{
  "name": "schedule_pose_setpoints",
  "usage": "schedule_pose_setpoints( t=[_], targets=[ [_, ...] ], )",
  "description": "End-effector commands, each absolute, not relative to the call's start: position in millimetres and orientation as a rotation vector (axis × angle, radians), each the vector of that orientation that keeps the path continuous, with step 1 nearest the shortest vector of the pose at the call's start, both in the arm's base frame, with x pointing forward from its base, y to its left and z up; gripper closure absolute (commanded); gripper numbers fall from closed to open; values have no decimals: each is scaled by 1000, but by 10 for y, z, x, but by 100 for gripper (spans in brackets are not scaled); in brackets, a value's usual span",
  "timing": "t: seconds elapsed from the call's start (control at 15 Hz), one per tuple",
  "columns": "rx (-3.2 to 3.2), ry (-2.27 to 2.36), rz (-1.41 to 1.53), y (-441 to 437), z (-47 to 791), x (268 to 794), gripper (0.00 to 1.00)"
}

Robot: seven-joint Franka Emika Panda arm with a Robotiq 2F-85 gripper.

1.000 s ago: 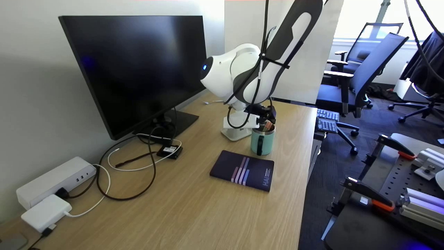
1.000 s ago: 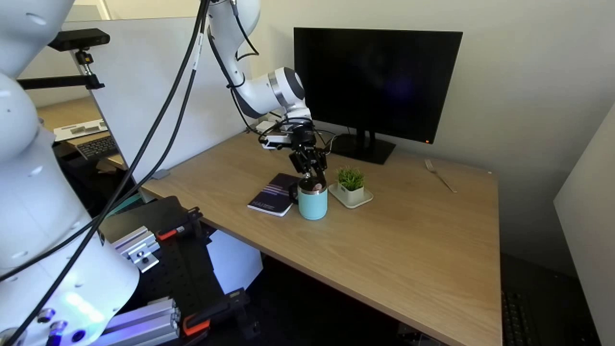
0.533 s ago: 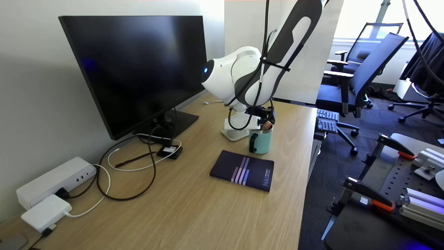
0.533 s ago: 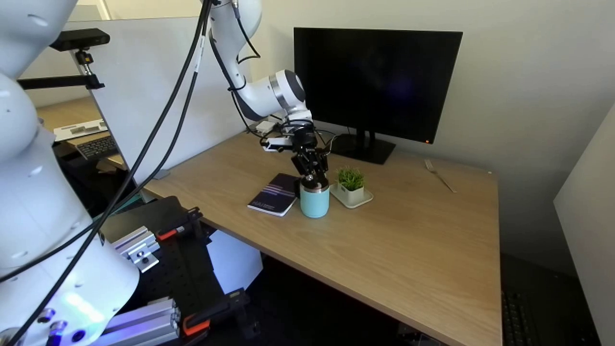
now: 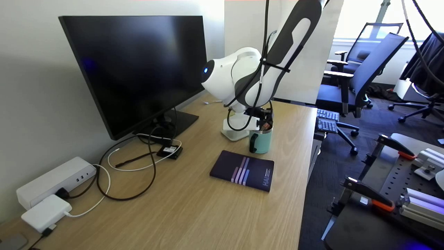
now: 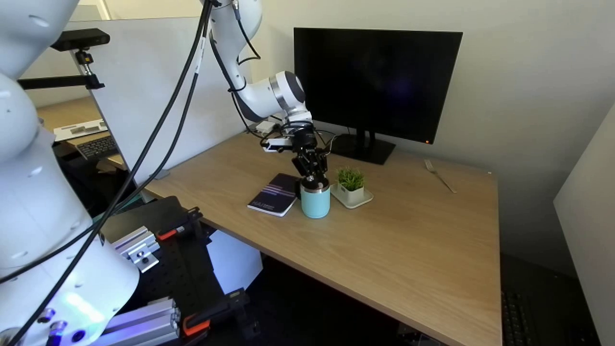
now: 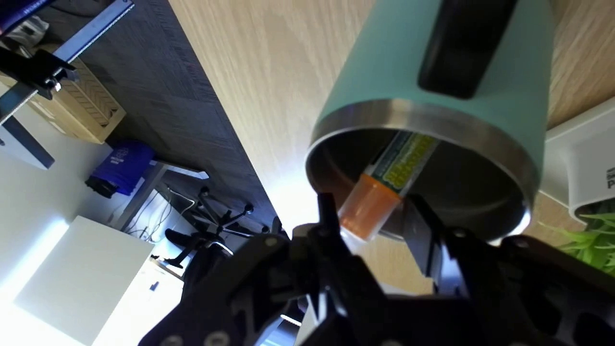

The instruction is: Pick the marker from the cup and put it on the table

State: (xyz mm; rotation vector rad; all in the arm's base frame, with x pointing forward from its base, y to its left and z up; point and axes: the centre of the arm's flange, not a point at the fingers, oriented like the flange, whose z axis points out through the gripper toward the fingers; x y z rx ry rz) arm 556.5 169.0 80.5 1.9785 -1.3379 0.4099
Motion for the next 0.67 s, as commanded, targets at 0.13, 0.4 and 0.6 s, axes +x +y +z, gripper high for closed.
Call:
schedule_pose_setpoints(
  t=[0.13, 0.4, 0.6],
  targets=[
    [1999, -1324, 447, 1688, 812, 5666, 94],
    [2005, -1318, 461, 1707, 852, 5689, 94],
    [2004, -1322, 467, 1698, 917, 5698, 94]
  ],
)
